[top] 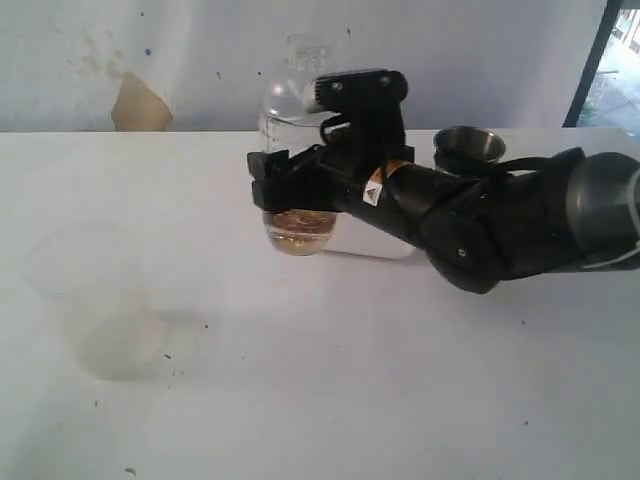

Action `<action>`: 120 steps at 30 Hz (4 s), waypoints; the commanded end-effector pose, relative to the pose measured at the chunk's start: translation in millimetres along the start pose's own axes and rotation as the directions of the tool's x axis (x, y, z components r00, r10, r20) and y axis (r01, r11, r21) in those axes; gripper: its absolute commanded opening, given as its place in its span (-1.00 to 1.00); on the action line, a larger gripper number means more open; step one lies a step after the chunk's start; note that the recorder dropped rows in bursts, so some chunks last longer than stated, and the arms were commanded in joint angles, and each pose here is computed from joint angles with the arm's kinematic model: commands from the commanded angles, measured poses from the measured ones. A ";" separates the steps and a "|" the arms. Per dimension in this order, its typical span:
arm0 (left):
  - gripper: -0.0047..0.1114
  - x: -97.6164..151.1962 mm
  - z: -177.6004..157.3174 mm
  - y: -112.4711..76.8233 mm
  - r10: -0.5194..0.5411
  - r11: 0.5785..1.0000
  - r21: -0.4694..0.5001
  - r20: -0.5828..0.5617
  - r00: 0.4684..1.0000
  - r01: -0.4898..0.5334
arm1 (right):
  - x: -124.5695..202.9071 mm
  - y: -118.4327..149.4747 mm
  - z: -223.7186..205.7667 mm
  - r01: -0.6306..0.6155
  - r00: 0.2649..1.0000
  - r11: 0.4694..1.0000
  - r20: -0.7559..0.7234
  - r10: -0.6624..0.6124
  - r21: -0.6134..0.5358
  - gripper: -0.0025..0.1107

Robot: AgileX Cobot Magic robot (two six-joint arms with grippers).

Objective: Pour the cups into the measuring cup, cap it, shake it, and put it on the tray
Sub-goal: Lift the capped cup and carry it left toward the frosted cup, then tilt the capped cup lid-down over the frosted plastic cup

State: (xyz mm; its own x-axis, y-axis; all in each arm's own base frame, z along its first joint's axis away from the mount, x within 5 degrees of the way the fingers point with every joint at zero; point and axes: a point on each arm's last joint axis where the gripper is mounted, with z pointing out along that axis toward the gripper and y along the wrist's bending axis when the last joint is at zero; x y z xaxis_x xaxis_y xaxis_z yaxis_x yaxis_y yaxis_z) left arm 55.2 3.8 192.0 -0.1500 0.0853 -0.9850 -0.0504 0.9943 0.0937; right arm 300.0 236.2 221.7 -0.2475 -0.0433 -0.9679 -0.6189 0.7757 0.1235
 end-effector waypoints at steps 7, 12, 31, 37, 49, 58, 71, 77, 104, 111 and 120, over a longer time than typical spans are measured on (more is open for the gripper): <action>-0.92 -0.2 0.2 -0.2 -0.011 1.000 0.003 0.001 1.000 0.011 | -6.3 32.6 -3.5 0.262 0.964 0.950 -0.003 -0.266 -0.171 -0.96; -0.92 -0.2 0.2 -0.3 -0.011 1.000 0.005 0.001 1.000 0.011 | -16.0 27.0 -0.5 0.183 0.983 0.976 -0.003 -0.185 -0.118 -0.96; -0.92 -0.2 0.2 -0.3 -0.011 1.000 0.004 0.001 1.000 0.011 | -28.7 39.0 42.4 0.674 0.736 0.712 0.090 -0.671 -0.197 -0.96; -0.92 -0.2 0.2 -0.3 -0.011 1.000 0.004 0.001 1.000 0.011 | -28.4 40.4 55.2 0.802 0.590 0.567 0.101 -0.801 -0.187 -0.96; -0.92 -0.2 0.2 -0.3 -0.011 1.000 0.004 0.001 1.000 0.011 | -63.9 2.9 51.1 0.441 0.897 0.897 0.028 -0.442 0.010 -0.96; -0.92 -0.2 0.2 -0.3 -0.011 1.000 0.004 0.001 1.000 0.011 | -45.5 -9.7 14.3 0.293 0.953 0.954 0.106 -0.285 -0.067 -0.96; -0.92 -0.2 0.2 -0.3 -0.011 1.000 0.004 0.001 1.000 0.011 | -49.1 -30.6 2.2 -0.042 0.987 0.994 0.161 0.026 0.097 -0.96; -0.92 -0.2 0.2 -0.3 -0.011 1.000 0.004 0.001 1.000 0.011 | -46.5 -3.7 7.0 0.108 0.984 0.994 0.143 -0.108 0.010 -0.96; -0.92 -0.2 0.2 -0.3 -0.011 1.000 0.004 0.001 1.000 0.011 | -22.5 71.4 82.8 0.932 0.339 0.315 0.122 -0.933 -0.177 -0.96; -0.92 -0.2 0.2 -0.3 -0.011 1.000 0.004 0.001 1.000 0.011 | -26.2 73.0 93.4 0.966 0.228 0.208 0.136 -0.964 -0.151 -0.96; -0.92 -0.2 0.2 -0.3 -0.011 1.000 0.004 0.001 1.000 0.011 | -30.1 78.7 99.9 0.992 0.033 0.014 0.153 -0.988 -0.126 -0.96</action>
State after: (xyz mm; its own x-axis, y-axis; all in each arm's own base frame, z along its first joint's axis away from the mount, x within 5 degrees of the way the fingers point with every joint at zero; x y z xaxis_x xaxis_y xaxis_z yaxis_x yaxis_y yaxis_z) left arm 55.2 3.7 191.9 -0.1506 0.0833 -0.9851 -0.0502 0.9945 0.0918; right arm 333.4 356.8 228.0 0.6686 -0.6930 -0.2695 -0.4354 -0.0711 -0.8974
